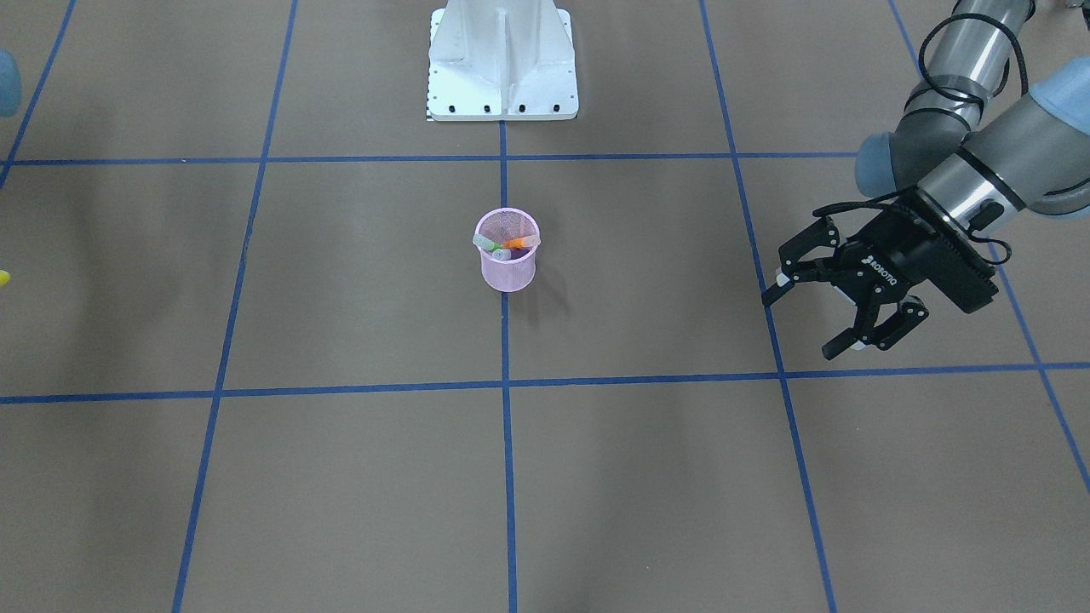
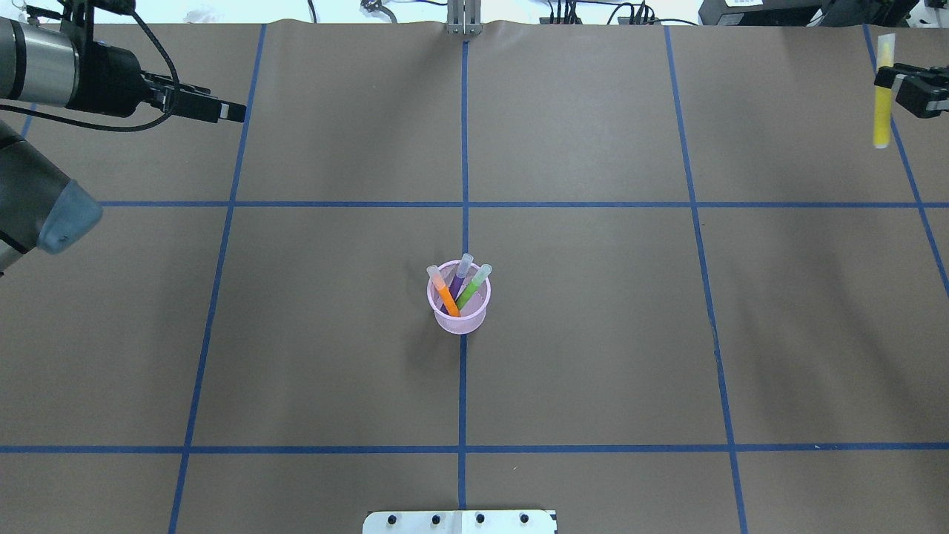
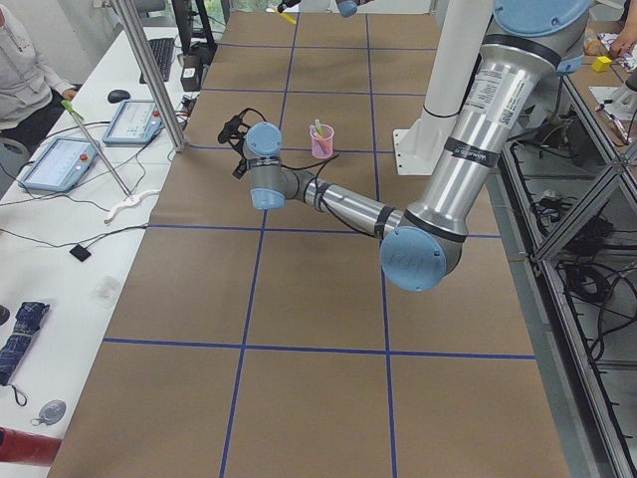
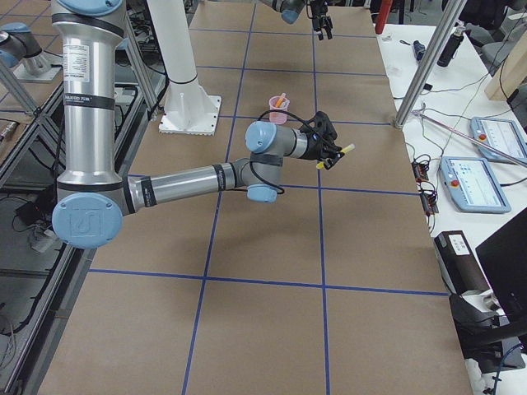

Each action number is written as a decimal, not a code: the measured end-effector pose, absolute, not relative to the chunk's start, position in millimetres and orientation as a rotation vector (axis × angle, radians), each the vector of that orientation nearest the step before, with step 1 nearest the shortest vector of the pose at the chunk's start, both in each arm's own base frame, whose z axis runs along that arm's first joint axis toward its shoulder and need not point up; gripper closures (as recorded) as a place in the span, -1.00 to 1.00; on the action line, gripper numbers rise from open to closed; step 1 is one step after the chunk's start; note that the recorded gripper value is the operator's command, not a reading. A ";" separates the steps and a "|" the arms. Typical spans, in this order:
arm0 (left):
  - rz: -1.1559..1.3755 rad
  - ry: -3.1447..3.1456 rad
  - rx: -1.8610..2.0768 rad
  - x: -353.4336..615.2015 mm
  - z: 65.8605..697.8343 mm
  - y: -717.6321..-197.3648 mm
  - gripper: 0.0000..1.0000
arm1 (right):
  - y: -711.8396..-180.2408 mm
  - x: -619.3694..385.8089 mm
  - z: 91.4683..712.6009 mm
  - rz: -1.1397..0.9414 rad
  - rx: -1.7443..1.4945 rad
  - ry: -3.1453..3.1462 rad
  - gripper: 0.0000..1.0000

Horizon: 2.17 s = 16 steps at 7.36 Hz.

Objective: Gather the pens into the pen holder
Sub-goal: 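Bring the yellow highlighter in with the right gripper toward the cup, then carry the yellow highlighter over the lavender cup with the right gripper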

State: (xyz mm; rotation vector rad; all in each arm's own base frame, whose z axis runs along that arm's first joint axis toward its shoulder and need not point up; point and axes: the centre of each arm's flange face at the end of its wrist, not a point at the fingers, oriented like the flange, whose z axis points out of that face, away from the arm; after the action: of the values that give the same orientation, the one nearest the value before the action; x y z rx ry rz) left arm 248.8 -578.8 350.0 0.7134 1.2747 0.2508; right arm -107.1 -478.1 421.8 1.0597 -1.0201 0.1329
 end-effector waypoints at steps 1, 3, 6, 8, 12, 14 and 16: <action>0.243 1.258 0.702 244.8 353.7 -581.8 -0.98 | -477.4 -120.1 412.9 0.136 1.072 -1.033 1.00; 0.275 1.131 0.717 209.3 371.4 -600.6 -0.98 | -474.3 -137.3 398.9 0.142 1.086 -1.059 1.00; 0.390 0.854 0.702 114.6 419.3 -631.0 -0.98 | -461.5 -189.9 372.6 0.175 1.137 -1.080 1.00; 0.508 0.719 0.658 56.2 460.9 -634.9 -0.98 | -450.0 -255.6 336.4 0.225 1.192 -1.101 1.00; 0.578 0.639 0.488 -17.2 520.7 -620.6 -0.98 | -390.4 -408.0 238.0 0.208 1.240 -1.131 1.00; 0.569 0.640 0.468 -23.9 532.9 -612.9 -0.98 | -343.4 -474.3 215.0 0.195 1.245 -1.139 1.00; 0.561 0.642 0.460 -24.8 538.2 -609.4 -0.98 | -320.4 -520.6 203.6 0.219 1.248 -1.118 1.00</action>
State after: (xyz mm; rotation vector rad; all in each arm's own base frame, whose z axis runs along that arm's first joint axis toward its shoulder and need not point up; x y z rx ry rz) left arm -24.8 -609.4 538.2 0.4595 0.6416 0.5614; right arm -520.6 -320.4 203.6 1.2479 -1.1178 0.2186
